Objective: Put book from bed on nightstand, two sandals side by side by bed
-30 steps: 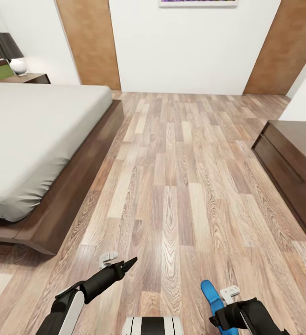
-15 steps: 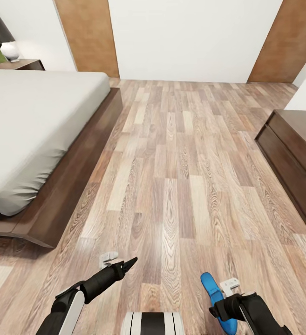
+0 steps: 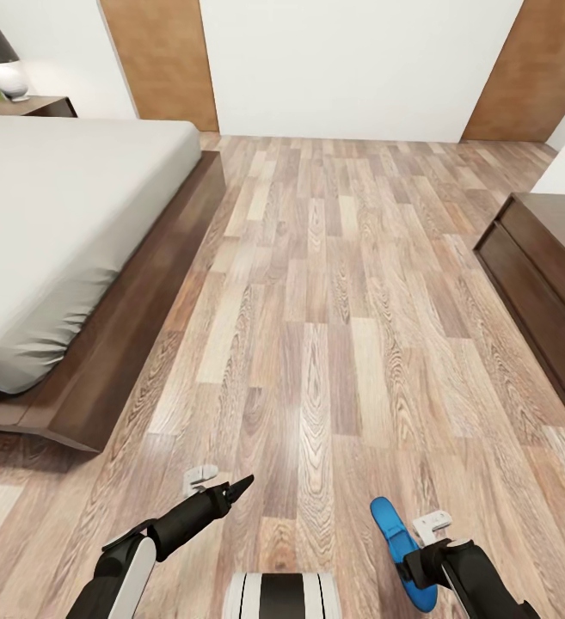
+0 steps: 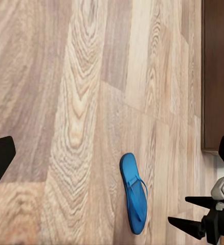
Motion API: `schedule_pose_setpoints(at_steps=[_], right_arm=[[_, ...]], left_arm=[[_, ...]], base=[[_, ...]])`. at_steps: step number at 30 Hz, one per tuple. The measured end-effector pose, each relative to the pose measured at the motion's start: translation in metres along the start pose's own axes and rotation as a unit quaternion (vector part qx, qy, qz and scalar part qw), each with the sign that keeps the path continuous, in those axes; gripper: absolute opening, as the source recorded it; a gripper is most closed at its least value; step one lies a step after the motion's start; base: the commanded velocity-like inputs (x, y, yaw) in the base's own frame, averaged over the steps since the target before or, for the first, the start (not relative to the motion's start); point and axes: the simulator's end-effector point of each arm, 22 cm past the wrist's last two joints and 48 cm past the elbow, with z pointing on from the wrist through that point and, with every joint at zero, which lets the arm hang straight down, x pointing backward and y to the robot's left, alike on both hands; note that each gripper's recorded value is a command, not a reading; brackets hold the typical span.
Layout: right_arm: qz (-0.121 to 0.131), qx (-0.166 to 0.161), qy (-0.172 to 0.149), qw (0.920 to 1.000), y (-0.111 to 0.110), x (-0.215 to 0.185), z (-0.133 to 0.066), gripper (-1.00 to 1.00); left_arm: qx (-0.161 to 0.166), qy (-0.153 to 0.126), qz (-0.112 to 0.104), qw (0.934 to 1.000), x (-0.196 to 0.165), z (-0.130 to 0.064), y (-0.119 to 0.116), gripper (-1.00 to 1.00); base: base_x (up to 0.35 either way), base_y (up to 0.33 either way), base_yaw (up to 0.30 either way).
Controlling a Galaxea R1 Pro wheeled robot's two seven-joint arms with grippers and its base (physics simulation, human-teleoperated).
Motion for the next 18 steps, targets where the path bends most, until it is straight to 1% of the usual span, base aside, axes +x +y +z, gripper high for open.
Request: schedule_pose_setpoints(at_steps=[9,18], right_arm=[[0.000,0.001,-0.001,1.0000,0.000,-0.001,0.000,1.00],[0.000,-0.004,0.017,0.9998,0.003,0.012,0.011,1.00]], left_arm=[[0.000,0.000,0.000,1.0000,0.000,0.000,0.001,1.00],[-0.009,0.012,-0.012,0.9998,0.013,0.004,0.014,1.00]], base=[[0.000,0.000,0.000],[0.000,0.000,0.000]])
